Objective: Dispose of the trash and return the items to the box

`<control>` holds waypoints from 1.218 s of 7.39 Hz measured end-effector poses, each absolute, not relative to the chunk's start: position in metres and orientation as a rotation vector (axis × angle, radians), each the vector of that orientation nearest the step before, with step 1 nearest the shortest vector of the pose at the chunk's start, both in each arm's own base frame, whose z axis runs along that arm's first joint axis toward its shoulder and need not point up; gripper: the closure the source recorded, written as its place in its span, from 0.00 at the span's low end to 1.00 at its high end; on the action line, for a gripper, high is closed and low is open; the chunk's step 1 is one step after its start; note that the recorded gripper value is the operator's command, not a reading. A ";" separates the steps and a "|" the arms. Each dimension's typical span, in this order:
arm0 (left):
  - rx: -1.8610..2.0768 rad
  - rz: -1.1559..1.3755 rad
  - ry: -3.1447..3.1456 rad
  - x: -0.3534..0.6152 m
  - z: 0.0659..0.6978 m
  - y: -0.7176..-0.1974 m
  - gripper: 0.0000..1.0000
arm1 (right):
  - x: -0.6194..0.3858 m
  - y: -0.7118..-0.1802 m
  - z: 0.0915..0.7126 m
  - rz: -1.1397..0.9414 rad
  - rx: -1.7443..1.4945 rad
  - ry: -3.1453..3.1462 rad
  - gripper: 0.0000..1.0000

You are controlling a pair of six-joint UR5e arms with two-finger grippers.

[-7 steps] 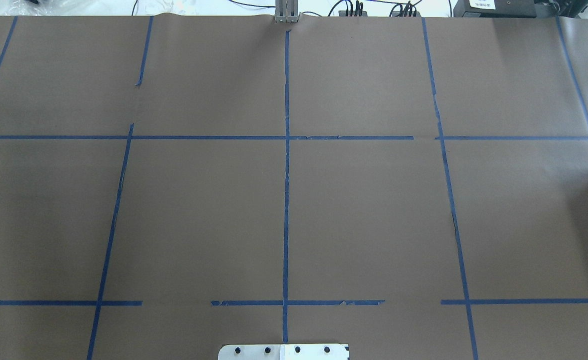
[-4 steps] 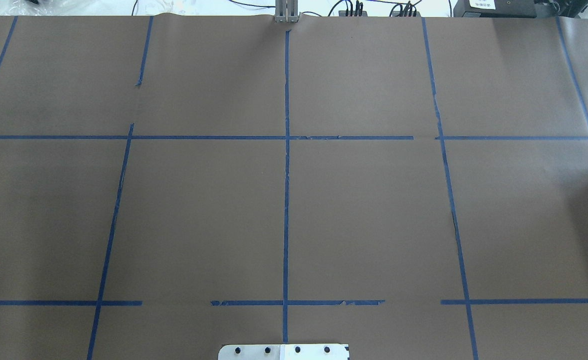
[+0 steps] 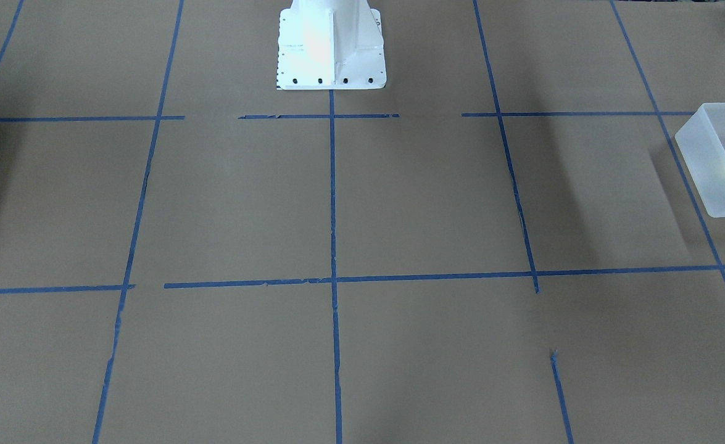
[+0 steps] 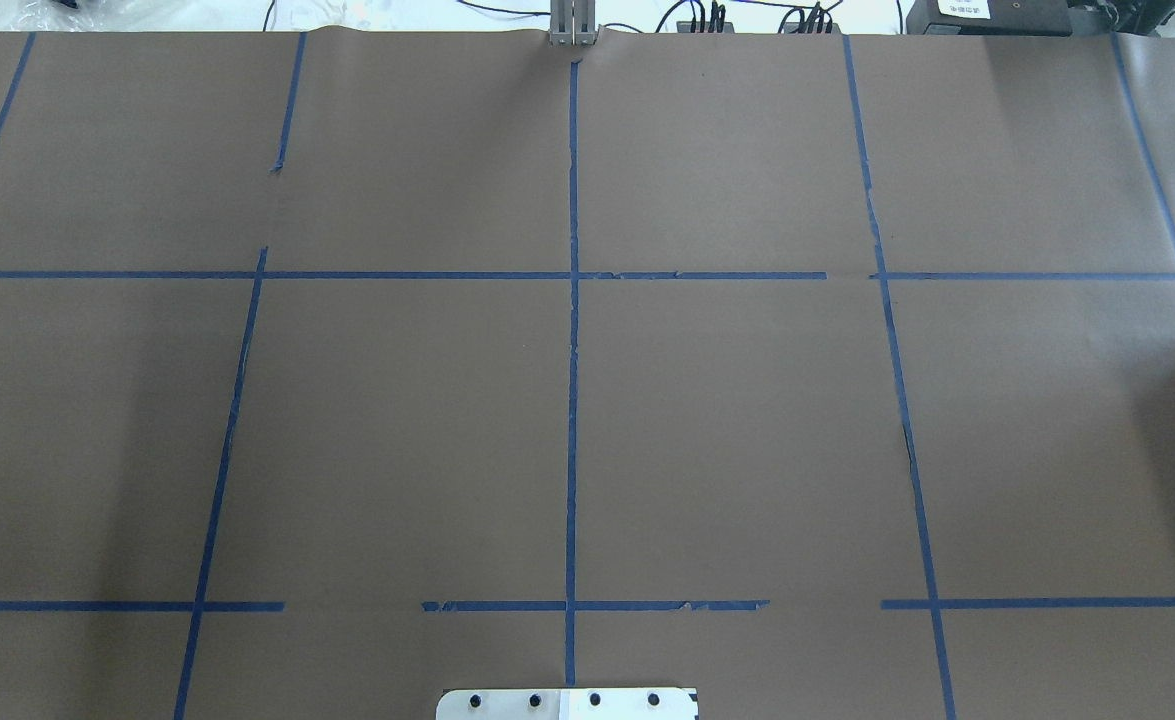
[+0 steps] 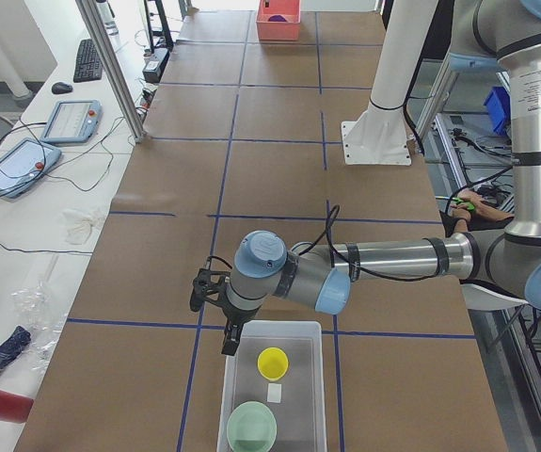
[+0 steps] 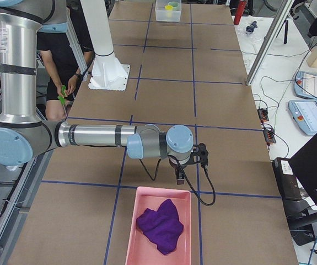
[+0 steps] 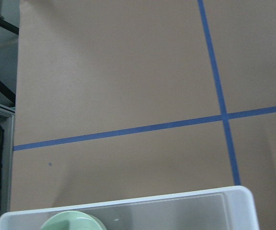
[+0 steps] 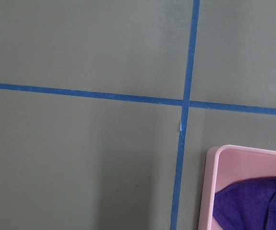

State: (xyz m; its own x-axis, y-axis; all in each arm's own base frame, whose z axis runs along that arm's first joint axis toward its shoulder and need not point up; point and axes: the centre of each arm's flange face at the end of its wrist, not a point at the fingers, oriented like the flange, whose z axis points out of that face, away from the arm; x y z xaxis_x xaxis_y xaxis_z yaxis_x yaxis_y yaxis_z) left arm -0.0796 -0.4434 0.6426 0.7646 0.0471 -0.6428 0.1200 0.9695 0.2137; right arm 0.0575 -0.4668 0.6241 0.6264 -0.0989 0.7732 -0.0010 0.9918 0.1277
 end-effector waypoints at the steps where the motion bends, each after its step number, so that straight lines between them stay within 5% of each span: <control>1: 0.205 -0.056 0.715 -0.074 0.629 -0.453 0.00 | 0.058 -0.467 0.624 -0.056 0.120 -0.893 0.00; 9: 0.112 -0.080 0.788 -0.067 0.611 -0.473 0.00 | 0.058 -0.469 0.625 -0.056 0.118 -0.893 0.00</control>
